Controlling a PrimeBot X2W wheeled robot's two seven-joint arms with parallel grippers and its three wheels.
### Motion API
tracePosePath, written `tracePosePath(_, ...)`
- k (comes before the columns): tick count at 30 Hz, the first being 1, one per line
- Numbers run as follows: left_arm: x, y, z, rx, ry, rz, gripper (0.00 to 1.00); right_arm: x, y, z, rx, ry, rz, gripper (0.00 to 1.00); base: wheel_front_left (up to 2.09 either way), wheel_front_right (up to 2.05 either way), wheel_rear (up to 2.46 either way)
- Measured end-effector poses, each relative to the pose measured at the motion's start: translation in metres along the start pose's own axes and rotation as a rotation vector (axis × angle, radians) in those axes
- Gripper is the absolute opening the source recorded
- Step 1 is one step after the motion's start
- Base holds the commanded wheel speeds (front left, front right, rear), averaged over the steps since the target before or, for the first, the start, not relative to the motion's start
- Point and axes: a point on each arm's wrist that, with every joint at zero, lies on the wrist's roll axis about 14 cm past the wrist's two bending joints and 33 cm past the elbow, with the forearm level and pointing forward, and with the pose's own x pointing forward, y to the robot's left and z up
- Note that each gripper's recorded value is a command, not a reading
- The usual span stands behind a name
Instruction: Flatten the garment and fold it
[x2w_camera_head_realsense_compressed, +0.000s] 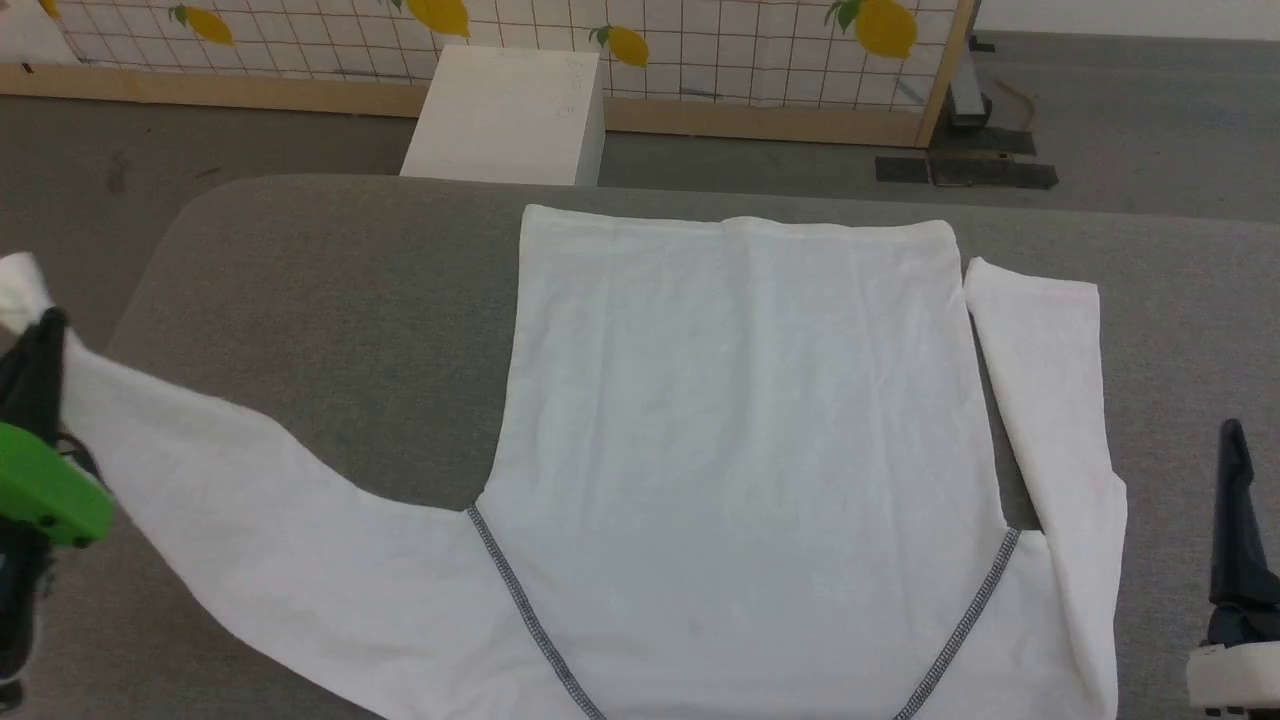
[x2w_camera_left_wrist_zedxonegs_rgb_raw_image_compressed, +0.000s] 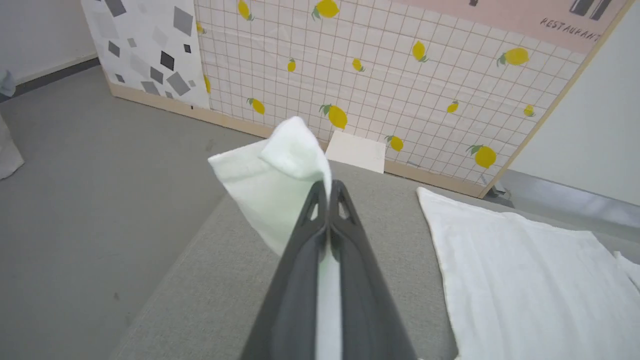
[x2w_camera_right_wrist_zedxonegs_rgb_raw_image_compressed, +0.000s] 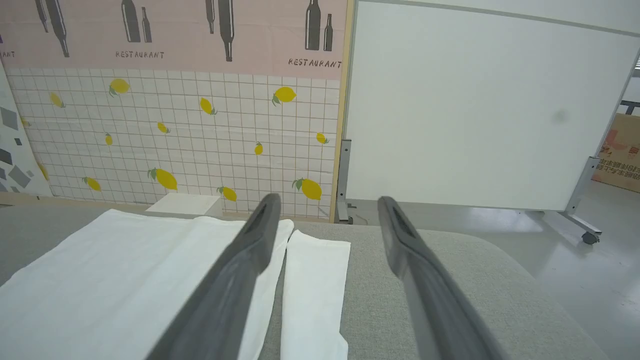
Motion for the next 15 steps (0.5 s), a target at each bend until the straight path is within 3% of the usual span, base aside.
tracePosePath(9, -0.012, -0.139, 0.002, -0.021, -0.099, -0.316, 0.0, -0.004, -0.016, 0.011, -0.025, -0.012, -0.046, 1.0, 0.0, 0.0, 0.0)
tracePosePath(15, -0.022, -0.201, -0.016, 0.023, -0.111, -0.446, 0.0, -0.011, -0.033, 0.013, -0.045, -0.009, -0.097, 1.0, 0.0, 0.0, 0.0)
